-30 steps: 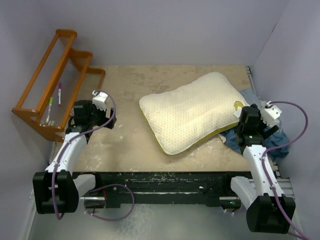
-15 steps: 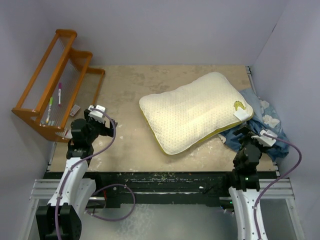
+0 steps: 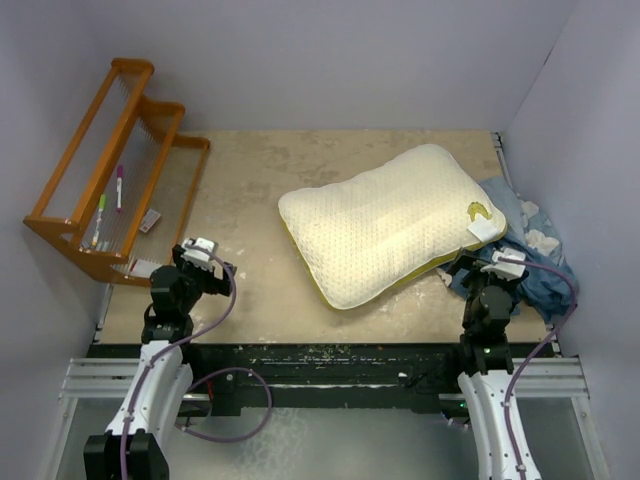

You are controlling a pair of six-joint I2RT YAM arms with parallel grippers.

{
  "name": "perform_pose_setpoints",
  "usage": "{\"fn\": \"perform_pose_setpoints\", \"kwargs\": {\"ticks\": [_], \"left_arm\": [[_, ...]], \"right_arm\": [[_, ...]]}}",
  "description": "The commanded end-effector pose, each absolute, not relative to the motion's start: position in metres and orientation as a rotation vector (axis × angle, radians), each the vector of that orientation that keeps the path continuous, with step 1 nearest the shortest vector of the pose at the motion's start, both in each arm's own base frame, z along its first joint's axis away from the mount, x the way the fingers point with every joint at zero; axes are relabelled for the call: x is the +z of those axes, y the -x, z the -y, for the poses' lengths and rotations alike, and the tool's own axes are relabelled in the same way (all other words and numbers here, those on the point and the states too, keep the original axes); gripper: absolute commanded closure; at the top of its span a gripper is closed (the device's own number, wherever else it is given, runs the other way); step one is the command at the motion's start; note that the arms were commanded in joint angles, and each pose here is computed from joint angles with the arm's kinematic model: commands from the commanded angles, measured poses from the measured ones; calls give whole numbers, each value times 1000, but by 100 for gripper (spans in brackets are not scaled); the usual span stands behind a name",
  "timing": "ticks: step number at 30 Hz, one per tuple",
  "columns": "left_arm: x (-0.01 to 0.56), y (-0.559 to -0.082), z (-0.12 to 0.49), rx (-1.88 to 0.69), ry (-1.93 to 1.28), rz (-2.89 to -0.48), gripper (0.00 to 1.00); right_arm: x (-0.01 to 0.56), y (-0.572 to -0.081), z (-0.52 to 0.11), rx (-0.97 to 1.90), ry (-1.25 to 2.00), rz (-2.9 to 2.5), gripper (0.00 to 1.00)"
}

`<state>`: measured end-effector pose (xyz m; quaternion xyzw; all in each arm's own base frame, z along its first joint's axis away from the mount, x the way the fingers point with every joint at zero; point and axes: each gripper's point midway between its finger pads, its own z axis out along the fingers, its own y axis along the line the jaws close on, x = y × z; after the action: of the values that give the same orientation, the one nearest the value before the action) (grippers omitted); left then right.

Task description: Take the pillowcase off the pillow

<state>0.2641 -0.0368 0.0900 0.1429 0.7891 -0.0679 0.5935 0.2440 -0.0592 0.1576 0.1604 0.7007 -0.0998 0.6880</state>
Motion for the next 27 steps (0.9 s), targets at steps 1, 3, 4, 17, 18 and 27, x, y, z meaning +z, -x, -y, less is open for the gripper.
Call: {"fn": "perform_pose_setpoints", "kwargs": {"ticks": [1, 3, 4, 17, 18, 27], "left_arm": [[115, -274, 34, -133, -314, -1734, 2], [116, -274, 34, -131, -313, -1731, 5], [115, -273, 32, -122, -304, -1727, 0], [111, -270, 25, -93, -250, -1712, 1], [108, -271, 25, -94, -248, -1728, 1], [112, -264, 26, -89, -256, -1685, 1]], "right_arm": [[167, -249, 55, -212, -305, -1483, 0], [164, -249, 51, -196, -284, -1481, 0], [163, -250, 48, -193, -248, -1476, 0], [146, -264, 28, -113, -156, -1549, 0], [147, -263, 30, -113, -172, -1542, 0], [150, -267, 31, -158, -121, -1547, 0]]}}
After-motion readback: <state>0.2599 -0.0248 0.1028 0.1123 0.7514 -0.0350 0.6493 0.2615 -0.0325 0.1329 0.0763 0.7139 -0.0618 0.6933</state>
